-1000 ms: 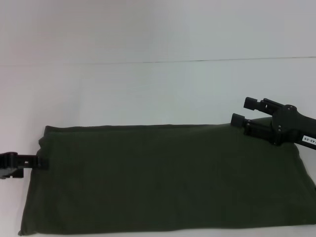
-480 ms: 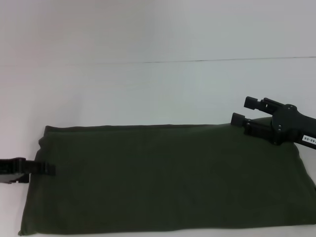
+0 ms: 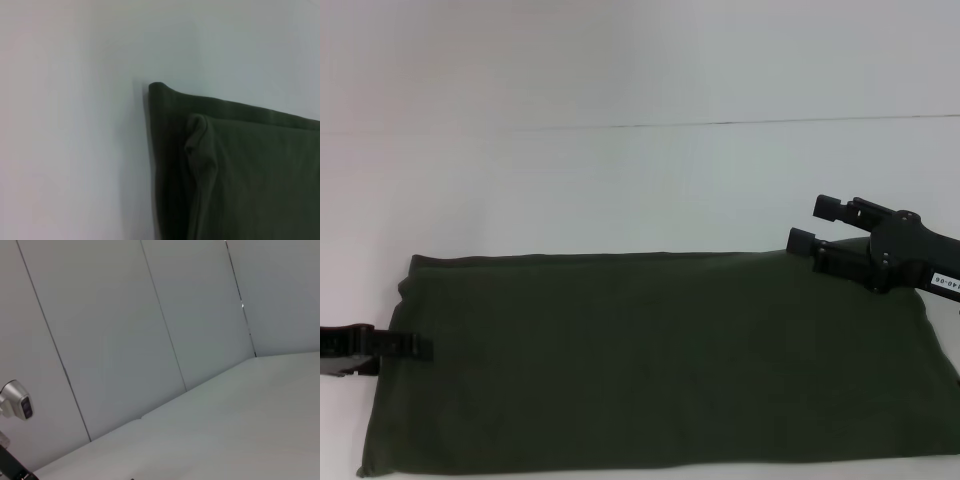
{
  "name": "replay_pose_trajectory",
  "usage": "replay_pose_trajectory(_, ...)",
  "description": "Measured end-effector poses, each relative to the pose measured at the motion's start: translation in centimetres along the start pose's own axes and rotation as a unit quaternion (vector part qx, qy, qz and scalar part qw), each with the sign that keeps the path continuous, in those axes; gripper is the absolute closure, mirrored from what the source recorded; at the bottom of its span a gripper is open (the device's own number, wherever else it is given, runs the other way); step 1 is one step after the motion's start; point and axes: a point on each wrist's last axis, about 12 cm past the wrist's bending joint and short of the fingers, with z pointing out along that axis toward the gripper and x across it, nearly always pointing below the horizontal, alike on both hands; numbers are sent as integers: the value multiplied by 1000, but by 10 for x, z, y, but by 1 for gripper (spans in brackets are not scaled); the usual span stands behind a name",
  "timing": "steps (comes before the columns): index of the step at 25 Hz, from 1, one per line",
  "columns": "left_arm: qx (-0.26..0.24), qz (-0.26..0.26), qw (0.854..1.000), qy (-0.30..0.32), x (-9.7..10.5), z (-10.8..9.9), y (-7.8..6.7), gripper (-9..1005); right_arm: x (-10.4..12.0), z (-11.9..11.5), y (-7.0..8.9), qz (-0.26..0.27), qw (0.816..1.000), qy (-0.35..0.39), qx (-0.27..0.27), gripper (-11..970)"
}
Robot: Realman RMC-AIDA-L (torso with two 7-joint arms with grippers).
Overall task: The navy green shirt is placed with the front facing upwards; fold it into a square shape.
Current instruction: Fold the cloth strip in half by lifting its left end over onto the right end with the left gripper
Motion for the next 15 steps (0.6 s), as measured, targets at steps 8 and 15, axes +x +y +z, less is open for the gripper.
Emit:
replay_pose_trajectory(8, 6, -3, 1000, 5, 1, 5, -1, 63, 0, 1, 0, 2, 1000, 0, -2, 124)
replay_pose_trajectory(15, 4, -3, 1000, 3, 0, 6, -1, 63, 1, 1, 1, 2, 1000, -1, -2, 124)
